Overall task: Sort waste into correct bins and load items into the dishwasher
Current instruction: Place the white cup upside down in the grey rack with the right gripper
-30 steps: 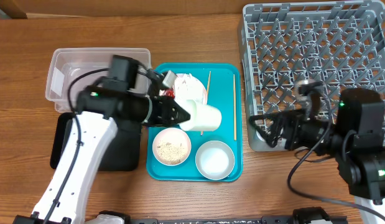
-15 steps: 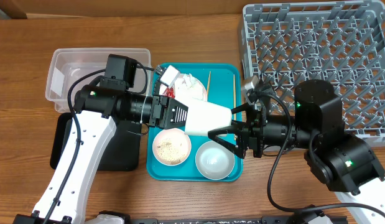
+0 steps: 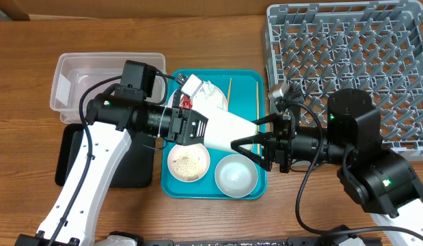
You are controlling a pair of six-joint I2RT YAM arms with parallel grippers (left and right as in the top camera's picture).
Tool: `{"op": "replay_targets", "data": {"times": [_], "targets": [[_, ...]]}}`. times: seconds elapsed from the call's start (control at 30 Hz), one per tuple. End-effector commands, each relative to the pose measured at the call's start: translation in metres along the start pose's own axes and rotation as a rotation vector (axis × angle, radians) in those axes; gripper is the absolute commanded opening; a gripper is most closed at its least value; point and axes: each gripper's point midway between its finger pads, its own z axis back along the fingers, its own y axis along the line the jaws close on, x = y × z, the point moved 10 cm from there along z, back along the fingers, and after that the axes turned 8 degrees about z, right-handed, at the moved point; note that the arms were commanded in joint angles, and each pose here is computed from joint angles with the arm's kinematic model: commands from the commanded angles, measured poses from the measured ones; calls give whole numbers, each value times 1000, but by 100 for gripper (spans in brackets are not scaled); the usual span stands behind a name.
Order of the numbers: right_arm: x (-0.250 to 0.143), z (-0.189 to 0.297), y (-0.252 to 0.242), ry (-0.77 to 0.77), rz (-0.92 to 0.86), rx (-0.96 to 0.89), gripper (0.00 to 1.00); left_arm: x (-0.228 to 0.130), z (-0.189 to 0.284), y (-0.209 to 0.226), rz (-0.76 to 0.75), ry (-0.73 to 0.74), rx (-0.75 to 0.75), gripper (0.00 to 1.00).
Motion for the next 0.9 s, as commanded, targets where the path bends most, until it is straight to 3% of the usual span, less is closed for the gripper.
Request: {"op": "replay_targets", "data": {"times": [0.0, 0.03, 0.07, 0.17, 0.3, 0.43, 0.67, 0.87], "targets": [[3, 17, -11, -45, -14, -226, 57, 2, 1, 7, -30, -27, 169, 62], [0, 23, -16, -51, -34, -309, 55, 3, 2, 13, -27, -39, 254, 80], [-1, 29, -21, -58, -57, -383, 54, 3, 4, 19, -16, -52, 344, 88], [-10, 53, -37, -90, -177, -677, 51, 2, 12, 35, 59, -91, 576, 98], [-31, 72, -56, -55, -364, -981, 49, 0, 15, 40, 86, -97, 654, 97], [-55, 68, -80, 106, -559, -1174, 49, -2, 15, 39, 101, -93, 652, 93], [-73, 34, -129, 370, -669, -1216, 50, -6, 15, 40, 143, -83, 658, 91], [-80, 20, -151, 423, -726, -1223, 86, -12, 19, 44, 168, -64, 744, 88]]}}
